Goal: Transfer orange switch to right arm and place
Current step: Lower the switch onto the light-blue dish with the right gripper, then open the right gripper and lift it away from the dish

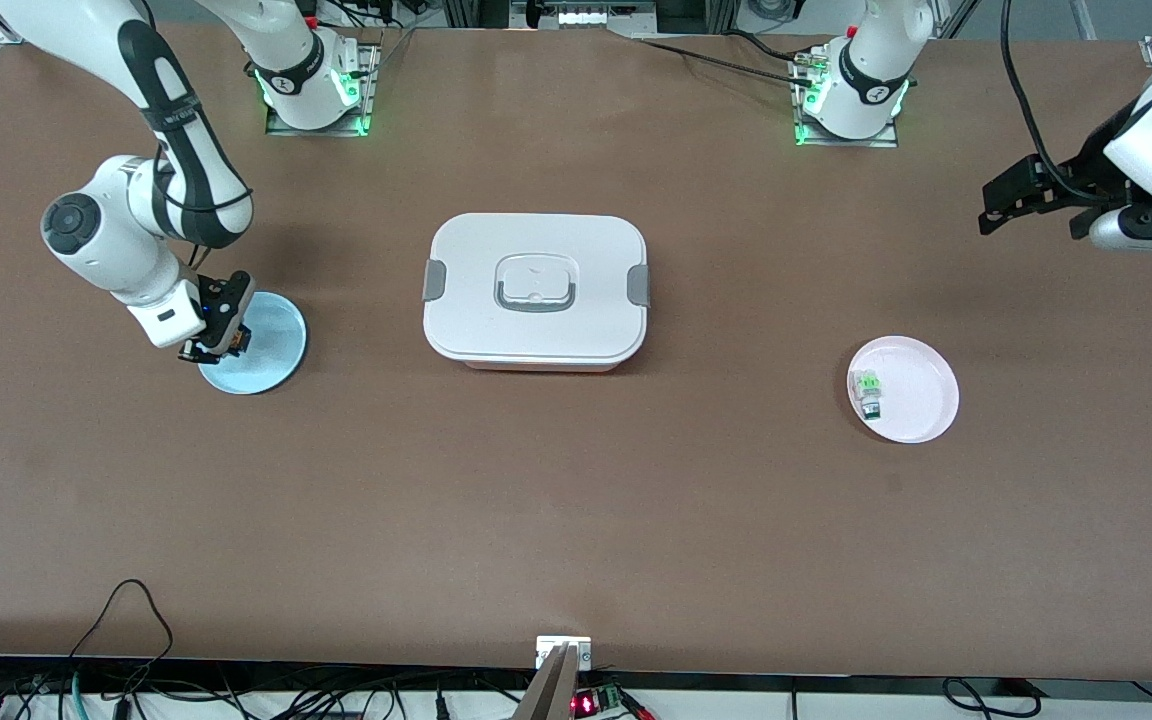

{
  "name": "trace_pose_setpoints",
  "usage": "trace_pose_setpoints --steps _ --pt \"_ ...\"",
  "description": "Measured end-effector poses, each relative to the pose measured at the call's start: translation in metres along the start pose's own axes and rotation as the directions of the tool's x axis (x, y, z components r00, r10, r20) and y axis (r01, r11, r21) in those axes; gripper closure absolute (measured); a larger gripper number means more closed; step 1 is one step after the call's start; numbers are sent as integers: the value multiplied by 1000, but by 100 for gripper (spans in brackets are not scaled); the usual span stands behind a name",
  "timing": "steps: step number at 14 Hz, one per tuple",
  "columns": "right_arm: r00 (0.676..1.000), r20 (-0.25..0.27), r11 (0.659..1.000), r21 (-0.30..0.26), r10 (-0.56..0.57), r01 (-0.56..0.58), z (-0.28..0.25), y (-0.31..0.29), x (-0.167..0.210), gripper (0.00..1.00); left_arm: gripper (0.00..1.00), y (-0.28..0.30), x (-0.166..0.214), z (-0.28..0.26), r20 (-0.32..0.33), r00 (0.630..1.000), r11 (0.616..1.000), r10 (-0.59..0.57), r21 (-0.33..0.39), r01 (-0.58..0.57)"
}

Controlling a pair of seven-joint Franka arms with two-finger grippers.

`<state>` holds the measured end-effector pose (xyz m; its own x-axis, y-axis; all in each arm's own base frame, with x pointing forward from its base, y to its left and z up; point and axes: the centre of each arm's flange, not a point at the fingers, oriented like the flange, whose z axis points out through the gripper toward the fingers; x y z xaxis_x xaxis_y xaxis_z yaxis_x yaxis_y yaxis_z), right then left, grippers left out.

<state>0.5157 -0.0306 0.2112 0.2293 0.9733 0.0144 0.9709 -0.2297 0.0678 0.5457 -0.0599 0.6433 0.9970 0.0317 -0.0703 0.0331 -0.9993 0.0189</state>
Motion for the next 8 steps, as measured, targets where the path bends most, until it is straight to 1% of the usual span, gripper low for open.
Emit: trace_pose_setpoints --steps 3,5,7,8 --pt "1000 -2 1000 -1 -17 17 23 -6 14 59 0 -13 2 1 5 999 999 -50 10 50" --pt "1000 -10 1000 5 -22 22 27 -9 22 59 0 -16 4 3 6 998 998 -56 10 56" --pt "1000 -14 1000 4 -21 21 27 -10 25 59 0 -18 7 3 -8 999 999 -54 9 54" --pt "1000 -15 1000 3 -19 19 27 -9 25 55 0 -23 10 3 -20 999 999 -48 8 48"
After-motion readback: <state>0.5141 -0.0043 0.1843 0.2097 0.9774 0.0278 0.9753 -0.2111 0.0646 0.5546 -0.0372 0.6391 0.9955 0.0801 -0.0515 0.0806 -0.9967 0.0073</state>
